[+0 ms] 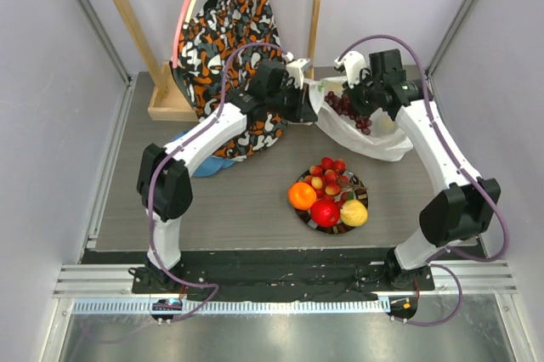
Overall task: Take the fake fruits out of the plastic bag
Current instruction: Take out the fake fruit from the plastic bag, then place the fake fruit on the plate.
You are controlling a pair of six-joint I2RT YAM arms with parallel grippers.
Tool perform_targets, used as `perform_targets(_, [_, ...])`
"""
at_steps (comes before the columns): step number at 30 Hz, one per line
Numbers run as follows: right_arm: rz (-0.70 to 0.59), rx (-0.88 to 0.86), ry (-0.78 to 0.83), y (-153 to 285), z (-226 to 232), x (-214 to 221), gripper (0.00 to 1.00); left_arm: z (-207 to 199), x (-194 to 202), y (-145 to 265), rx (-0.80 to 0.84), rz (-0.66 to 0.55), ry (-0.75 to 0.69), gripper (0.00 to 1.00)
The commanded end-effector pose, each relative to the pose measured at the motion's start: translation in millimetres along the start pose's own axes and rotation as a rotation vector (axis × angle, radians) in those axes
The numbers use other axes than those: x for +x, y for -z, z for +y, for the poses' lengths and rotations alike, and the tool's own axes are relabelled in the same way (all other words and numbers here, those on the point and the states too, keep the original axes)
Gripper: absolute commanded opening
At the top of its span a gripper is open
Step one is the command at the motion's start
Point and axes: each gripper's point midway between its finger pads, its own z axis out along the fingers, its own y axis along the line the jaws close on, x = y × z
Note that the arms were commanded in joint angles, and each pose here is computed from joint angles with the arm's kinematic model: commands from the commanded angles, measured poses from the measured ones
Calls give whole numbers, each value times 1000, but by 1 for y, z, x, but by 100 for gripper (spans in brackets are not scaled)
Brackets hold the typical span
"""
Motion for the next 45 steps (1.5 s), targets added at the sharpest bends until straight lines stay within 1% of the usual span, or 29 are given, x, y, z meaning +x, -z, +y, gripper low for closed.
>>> perform_targets(1, [-49,-64,36,38,19,-4,1,-12,-41,-6,9,-103,-45,0])
perform_targets(4, [-73,0,36,63,11,-6,1,-2,-44,-13,-20,-105,-77,0])
perform_targets(6, [-99,73,12,82,0,-13,1,5,-38,-20,-33,-84,-84,0])
perform_targets(9, [-185,141,5,110,-14,-37,1,9,-30,-23,-34,-65,-74,0])
perform_targets(11, [-268,170,5,135,-21,-63,1,10,-23,-25,-38,-52,-71,0])
perform_targets(14, [-370,95,47,165,-7,-86,1,10,-24,-25,-44,-55,-87,0])
perform_targets(15, [-394,34,94,177,8,-86,1,11,-27,-25,-57,-61,-93,0])
perform_targets(18, [-385,-74,181,184,51,-76,1,12,-29,-21,-83,-67,-132,0])
perform_targets(20, [-350,-169,252,184,87,-56,1,14,-29,-18,-99,-65,-155,0])
perform_targets(23, [-297,-293,298,179,125,-28,1,19,-26,-18,-113,-52,-180,0])
perform_targets(27, [-240,-388,342,165,152,-8,1,18,-28,-18,-111,-52,-192,0])
perform_targets(31, [-199,-405,406,141,161,9,1,17,-24,-13,-114,-43,-202,0])
perform_targets(33, [-215,-361,470,129,156,8,1,16,-24,-8,-117,-44,-207,0])
perform_targets(34, [-194,-363,493,120,158,16,1,16,-21,-8,-116,-38,-206,0])
perform_targets(36, [-192,-349,534,109,156,18,1,16,-19,-7,-118,-35,-208,0])
perform_targets(40, [-121,-392,548,93,165,43,1,15,-17,-2,-121,-31,-212,0])
perform_targets(45, [-89,-414,570,84,173,71,1,17,-11,-2,-124,-18,-214,0])
